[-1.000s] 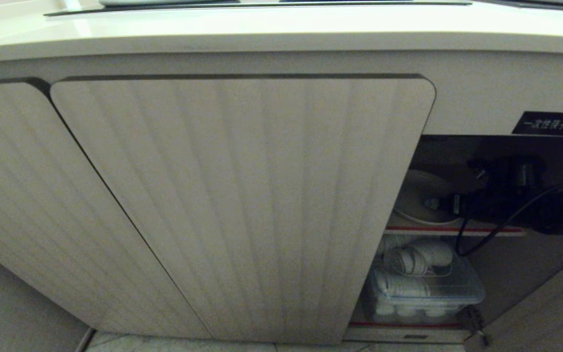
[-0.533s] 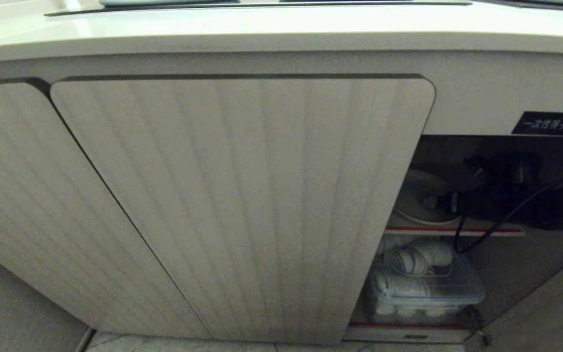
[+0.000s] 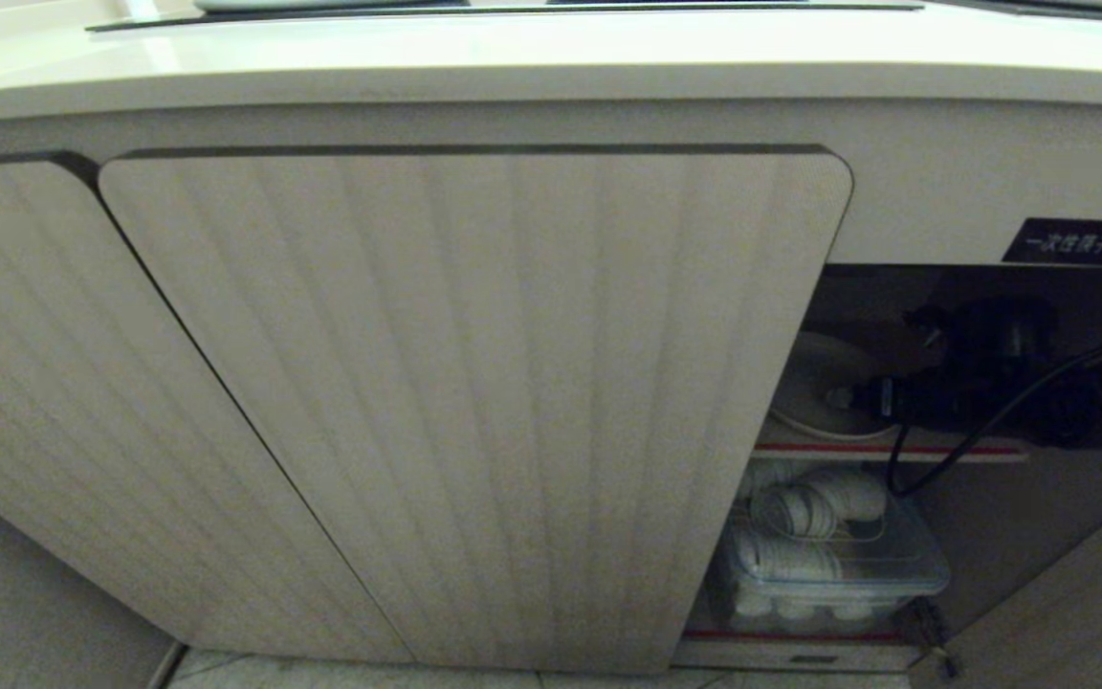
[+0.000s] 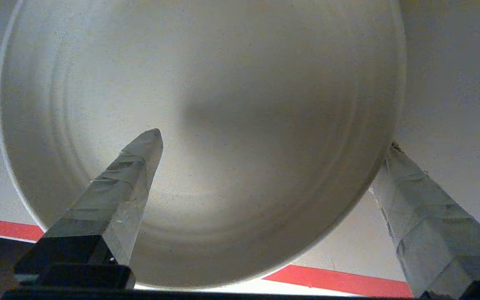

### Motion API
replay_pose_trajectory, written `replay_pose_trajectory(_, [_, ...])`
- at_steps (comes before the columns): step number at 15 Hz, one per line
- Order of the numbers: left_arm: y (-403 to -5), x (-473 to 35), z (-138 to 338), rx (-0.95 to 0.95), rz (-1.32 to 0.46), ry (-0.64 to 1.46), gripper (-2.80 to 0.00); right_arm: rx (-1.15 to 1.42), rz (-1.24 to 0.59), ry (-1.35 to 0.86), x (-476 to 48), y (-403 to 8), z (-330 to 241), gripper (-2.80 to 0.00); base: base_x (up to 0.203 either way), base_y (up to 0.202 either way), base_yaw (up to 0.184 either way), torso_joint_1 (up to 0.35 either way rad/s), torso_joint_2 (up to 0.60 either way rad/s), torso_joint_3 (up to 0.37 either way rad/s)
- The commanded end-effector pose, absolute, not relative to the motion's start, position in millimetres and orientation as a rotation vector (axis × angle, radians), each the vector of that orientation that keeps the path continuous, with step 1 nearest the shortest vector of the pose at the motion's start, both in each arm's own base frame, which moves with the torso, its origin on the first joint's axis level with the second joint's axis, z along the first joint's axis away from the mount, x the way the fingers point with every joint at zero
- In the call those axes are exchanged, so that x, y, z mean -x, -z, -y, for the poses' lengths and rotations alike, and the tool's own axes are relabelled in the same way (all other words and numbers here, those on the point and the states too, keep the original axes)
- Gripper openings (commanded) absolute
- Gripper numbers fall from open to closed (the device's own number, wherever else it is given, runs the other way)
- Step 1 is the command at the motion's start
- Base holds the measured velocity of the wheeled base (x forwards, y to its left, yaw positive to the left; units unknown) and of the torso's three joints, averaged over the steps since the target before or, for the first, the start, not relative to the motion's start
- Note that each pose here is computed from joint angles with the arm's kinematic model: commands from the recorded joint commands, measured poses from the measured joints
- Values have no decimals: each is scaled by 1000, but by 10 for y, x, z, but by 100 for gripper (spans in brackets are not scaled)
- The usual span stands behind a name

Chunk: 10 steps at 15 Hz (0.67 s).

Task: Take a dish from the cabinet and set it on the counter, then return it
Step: Take the plate from the cabinet

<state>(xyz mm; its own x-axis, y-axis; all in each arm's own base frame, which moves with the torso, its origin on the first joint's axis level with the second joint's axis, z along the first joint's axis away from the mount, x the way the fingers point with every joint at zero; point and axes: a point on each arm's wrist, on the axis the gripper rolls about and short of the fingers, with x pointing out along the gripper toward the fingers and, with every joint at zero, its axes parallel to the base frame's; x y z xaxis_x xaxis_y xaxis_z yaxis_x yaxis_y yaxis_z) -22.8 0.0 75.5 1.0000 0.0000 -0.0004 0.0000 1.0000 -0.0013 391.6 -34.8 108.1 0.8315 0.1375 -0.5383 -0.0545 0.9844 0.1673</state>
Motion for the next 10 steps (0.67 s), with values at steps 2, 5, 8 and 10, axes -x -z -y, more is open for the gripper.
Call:
replay_pose_trajectory(2, [-755,228,0,2,0,0,-280,-145,-577,-104,-3914,-1087,347,0,0,0,0,0,0,0])
replay_pose_trajectory(5, [-755,228,0,2,0,0,-280,-139,-575,-106,-3915,-1088,347,0,0,0,0,0,0,0])
replay_pose_trajectory(8, [-755,228,0,2,0,0,-280,-137,-577,-106,-3911,-1082,347,0,0,0,0,0,0,0])
replay_pose_trajectory(10, [-755,228,0,2,0,0,-280,-138,-578,-106,-3909,-1078,347,0,0,0,0,0,0,0])
